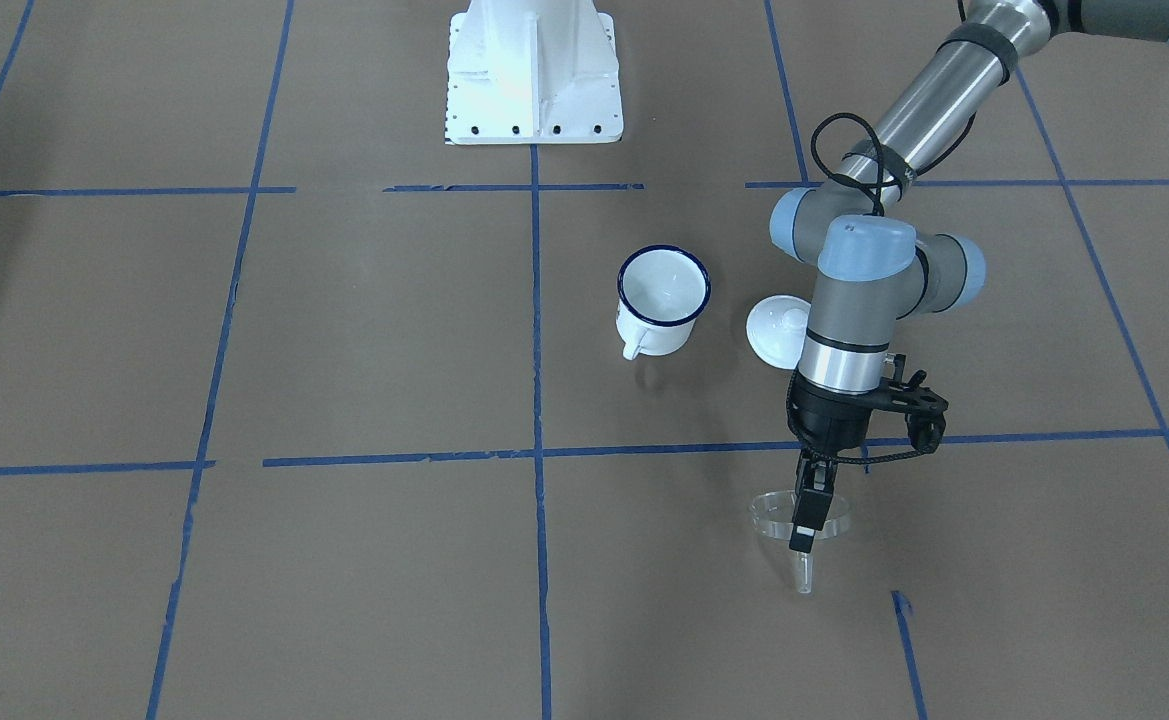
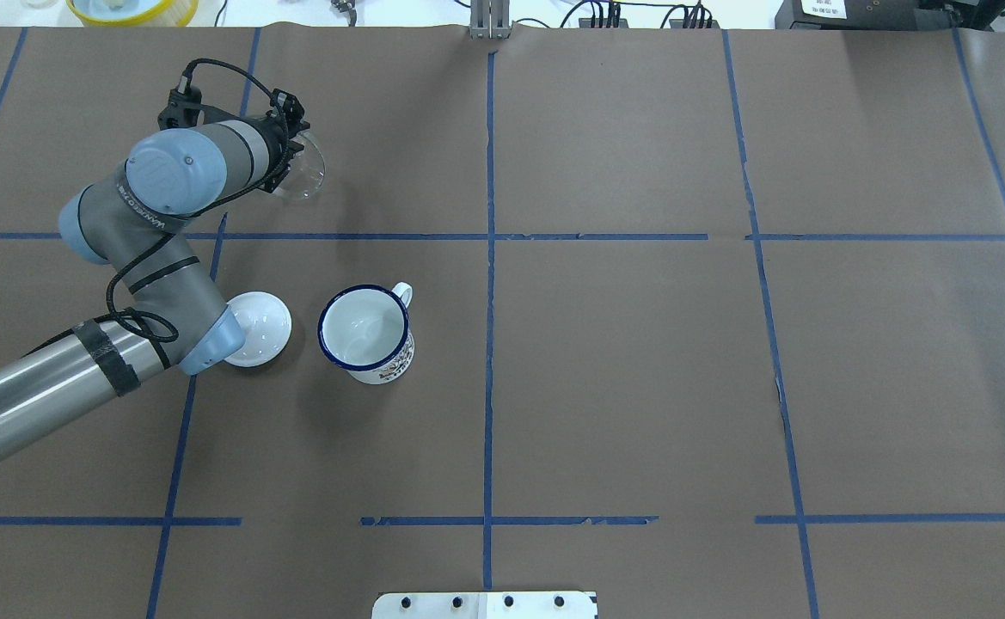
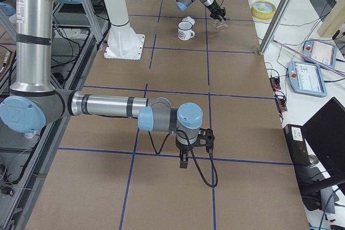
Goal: Place funnel on cup
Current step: 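Lift the glass funnel upward with the left gripper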
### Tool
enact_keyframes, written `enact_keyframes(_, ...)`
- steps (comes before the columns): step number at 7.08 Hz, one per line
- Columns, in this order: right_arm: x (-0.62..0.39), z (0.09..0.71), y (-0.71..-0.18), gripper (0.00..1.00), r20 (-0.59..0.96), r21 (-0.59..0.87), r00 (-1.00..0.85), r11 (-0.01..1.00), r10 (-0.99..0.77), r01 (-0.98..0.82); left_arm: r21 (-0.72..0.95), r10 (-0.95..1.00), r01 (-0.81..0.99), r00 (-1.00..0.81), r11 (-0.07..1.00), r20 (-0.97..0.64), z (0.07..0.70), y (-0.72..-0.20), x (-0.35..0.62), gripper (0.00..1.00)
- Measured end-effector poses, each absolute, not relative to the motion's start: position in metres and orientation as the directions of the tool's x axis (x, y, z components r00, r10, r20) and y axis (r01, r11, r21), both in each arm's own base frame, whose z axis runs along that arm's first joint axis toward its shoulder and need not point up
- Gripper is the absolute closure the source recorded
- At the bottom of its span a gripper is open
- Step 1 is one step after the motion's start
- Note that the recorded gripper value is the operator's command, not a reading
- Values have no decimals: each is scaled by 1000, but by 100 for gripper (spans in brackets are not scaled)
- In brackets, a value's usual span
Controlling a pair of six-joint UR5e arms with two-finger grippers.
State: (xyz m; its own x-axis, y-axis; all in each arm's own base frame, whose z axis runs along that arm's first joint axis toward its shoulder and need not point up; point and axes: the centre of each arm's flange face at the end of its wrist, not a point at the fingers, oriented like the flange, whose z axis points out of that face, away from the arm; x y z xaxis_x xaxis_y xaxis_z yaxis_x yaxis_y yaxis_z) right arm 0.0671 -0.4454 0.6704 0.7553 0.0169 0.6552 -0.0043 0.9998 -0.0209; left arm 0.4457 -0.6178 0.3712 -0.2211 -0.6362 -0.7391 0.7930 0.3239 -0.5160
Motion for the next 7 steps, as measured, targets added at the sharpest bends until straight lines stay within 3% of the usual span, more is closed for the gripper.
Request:
enact_keyframes(3, 67, 670, -445, 0, 655, -21, 755, 1000, 17, -4, -518, -630, 792, -228, 323, -742, 366, -622, 442, 97)
enact_keyframes(7, 67, 670, -445, 0, 655, -20, 755, 1000, 17, -4, -523, -598, 784, -253, 335, -761, 343, -626, 423, 100)
